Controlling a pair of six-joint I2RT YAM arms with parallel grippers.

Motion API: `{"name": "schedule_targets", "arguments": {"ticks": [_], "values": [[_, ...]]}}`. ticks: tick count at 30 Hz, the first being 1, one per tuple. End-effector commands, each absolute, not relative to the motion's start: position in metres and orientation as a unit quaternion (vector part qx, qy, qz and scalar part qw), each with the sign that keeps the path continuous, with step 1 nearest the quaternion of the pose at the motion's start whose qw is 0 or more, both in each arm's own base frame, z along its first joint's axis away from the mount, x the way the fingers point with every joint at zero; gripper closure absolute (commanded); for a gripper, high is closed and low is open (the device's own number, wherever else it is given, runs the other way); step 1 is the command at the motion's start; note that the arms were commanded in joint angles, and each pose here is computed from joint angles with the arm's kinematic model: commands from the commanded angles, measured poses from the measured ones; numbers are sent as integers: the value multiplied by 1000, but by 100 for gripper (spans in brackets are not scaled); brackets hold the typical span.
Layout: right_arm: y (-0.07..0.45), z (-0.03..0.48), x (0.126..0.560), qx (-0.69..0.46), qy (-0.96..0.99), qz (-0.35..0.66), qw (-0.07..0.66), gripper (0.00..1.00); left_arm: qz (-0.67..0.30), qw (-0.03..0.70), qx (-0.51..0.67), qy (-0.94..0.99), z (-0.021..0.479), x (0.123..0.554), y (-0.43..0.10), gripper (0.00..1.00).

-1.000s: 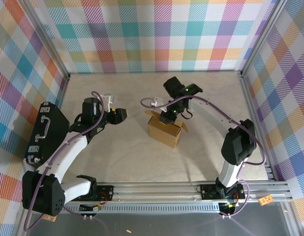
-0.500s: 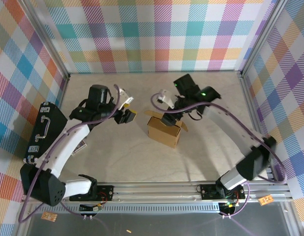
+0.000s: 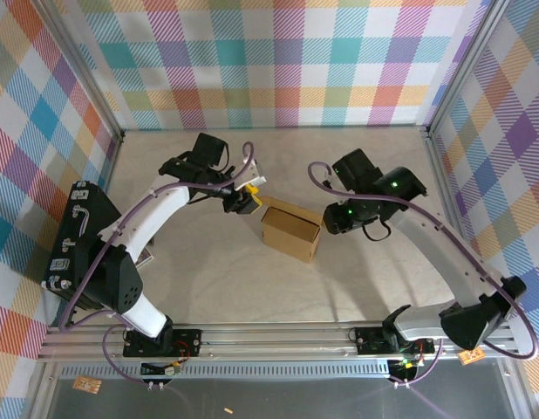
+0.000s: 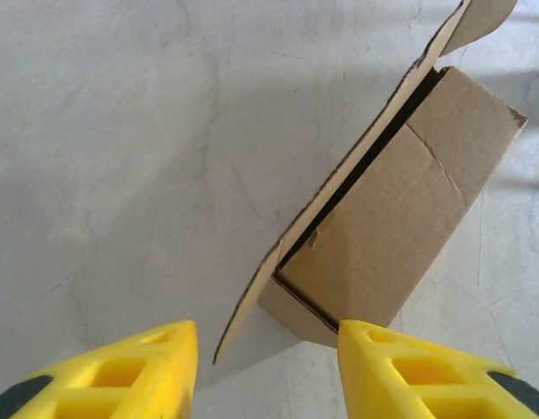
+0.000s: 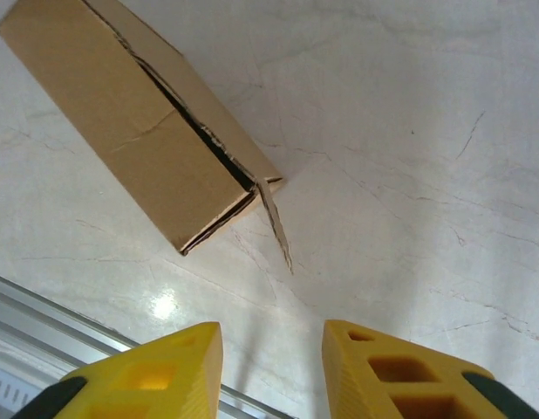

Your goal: Fold the paper box

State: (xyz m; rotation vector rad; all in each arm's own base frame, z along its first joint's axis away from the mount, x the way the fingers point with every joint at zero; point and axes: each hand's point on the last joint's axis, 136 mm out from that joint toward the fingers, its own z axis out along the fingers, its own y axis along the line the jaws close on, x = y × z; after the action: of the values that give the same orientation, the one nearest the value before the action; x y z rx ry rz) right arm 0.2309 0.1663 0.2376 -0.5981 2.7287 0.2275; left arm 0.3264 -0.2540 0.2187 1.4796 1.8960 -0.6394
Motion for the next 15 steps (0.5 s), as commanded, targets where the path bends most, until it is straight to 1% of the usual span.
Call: {"name": "schedule_targets", "arguments": {"ticks": [1, 4, 10, 13, 15], "values": [[164, 226, 243, -202, 964, 56, 164, 64, -246, 308, 579, 714, 217, 325, -259, 57], [164, 217, 253, -212, 964, 33, 159, 66, -245, 302, 580, 716, 214, 329, -260, 59], [176, 202, 256, -230, 962, 48, 142, 69, -251, 297, 589, 709, 214, 329, -264, 60], [180, 197, 258, -234, 961, 54, 138, 75, -265, 287, 595, 703, 214, 326, -269, 62], [181, 195, 257, -235, 961, 57, 134, 79, -270, 276, 597, 703, 213, 324, -270, 65]]}}
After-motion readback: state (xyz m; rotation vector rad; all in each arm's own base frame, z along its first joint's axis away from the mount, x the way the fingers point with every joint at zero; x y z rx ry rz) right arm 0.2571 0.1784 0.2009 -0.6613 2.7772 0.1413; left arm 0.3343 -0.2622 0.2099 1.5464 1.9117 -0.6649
